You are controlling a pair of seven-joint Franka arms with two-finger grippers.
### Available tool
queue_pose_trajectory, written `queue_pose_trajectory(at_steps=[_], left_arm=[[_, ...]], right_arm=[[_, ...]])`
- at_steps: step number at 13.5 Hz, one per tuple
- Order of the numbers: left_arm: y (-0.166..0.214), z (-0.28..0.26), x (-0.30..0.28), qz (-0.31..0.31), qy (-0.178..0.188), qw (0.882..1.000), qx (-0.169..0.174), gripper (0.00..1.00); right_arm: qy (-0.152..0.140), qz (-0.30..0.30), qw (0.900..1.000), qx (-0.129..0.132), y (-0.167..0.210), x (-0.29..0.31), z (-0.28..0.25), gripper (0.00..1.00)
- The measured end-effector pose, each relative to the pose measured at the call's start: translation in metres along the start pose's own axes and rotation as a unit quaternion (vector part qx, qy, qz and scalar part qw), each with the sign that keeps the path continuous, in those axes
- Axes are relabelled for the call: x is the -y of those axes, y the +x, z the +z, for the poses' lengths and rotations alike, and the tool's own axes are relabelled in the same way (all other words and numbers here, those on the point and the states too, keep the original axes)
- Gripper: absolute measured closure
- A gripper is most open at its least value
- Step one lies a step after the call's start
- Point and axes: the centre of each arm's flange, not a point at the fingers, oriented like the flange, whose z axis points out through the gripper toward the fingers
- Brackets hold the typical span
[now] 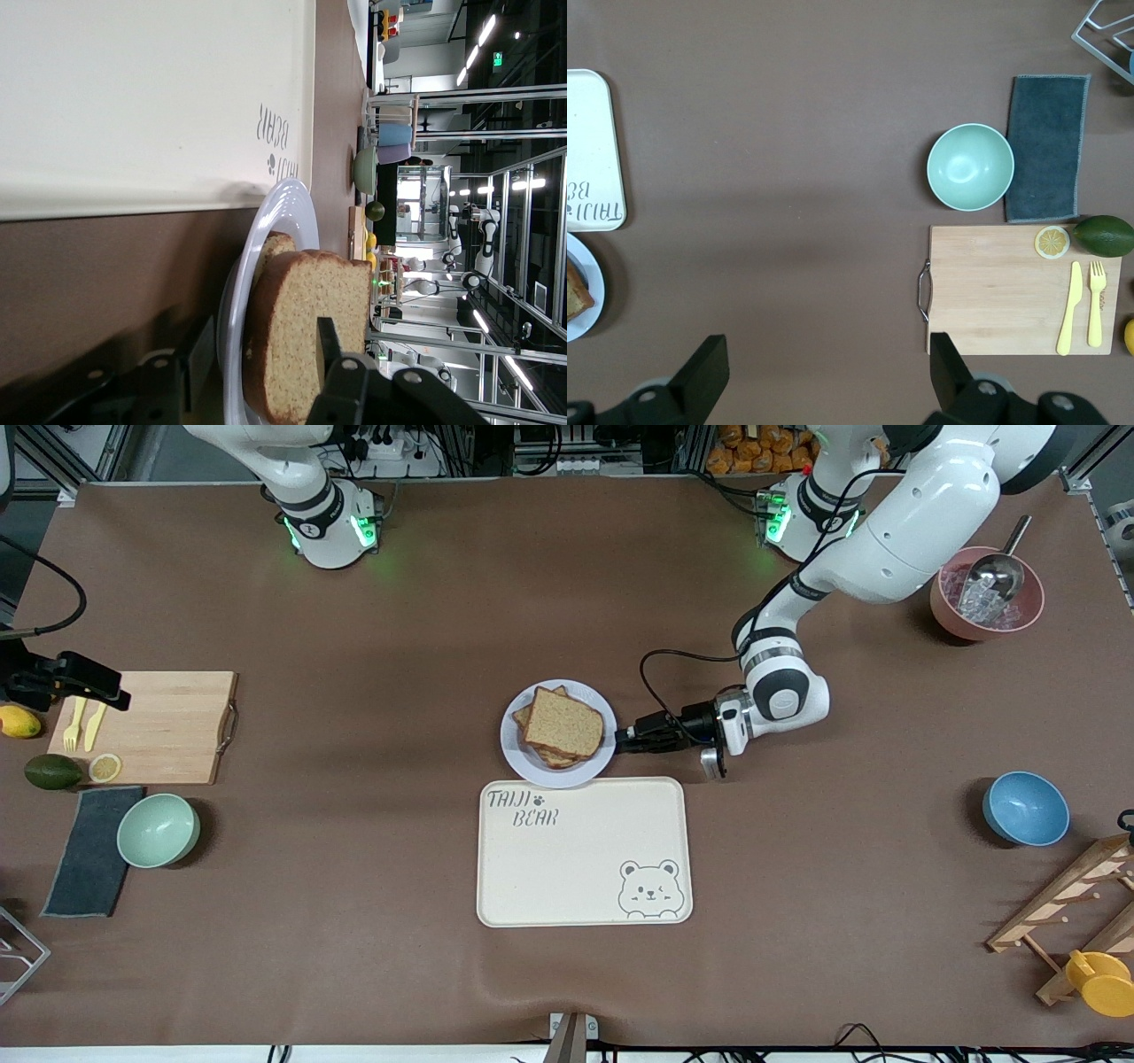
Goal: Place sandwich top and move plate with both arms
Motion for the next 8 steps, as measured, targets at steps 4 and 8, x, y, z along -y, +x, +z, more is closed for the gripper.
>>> queue_pose_trajectory(at_steps=[4,8], left_arm=[[-0.0009,0.0059,0.0057,-0.005,-0.002,1.000,0.002,0.50],[-0.0018,0.0107,0.0087,-0.007,-0.003,1.000,0.004,0.52]], right_arm=[[0.000,0.003,1.000,0.007,-0.0040,-0.0038,-0.0014,0.00],[0.001,0.004,1.000,0.008,-0.0047,-0.0033,-0.0019,0.00]])
